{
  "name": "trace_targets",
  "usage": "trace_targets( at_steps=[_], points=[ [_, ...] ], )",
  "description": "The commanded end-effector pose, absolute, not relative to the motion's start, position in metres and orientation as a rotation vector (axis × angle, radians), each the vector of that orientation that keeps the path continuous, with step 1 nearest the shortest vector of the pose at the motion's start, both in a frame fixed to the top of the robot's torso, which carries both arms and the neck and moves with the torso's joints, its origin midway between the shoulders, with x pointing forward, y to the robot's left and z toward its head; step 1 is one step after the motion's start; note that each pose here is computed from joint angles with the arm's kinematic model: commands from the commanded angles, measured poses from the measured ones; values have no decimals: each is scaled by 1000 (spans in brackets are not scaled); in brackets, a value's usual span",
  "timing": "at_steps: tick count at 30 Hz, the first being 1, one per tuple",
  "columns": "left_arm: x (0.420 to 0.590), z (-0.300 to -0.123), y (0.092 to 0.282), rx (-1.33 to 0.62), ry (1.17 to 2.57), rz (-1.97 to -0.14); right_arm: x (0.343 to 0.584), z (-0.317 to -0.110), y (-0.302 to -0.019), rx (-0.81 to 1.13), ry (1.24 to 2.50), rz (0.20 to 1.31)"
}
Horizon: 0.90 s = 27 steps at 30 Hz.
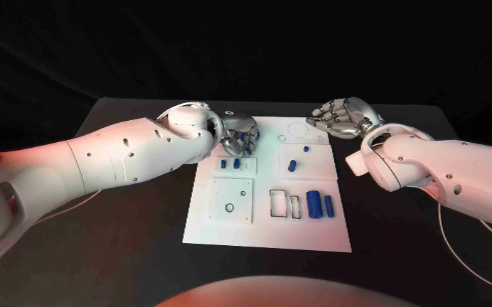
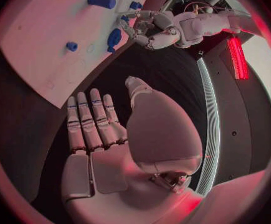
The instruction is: Assemble the parts on the task board
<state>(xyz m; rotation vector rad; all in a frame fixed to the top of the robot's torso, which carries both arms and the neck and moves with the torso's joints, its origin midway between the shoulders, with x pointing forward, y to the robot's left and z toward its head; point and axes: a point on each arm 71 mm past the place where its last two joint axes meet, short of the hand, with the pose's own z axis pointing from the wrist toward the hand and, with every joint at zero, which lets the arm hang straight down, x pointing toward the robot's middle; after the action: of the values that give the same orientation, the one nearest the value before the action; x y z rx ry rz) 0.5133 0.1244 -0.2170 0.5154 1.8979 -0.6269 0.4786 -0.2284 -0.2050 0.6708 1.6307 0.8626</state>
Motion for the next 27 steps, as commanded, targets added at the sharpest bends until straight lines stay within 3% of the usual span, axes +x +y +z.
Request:
trace_targets(
  at_steps=[1,27],
  points=[
    [513,-212,128,467,1888,-639,478,-204,-228,653,1627,863],
    [514,-210,163,399,1902,-603,479,-205,-229,653,1629,861]
  ],
)
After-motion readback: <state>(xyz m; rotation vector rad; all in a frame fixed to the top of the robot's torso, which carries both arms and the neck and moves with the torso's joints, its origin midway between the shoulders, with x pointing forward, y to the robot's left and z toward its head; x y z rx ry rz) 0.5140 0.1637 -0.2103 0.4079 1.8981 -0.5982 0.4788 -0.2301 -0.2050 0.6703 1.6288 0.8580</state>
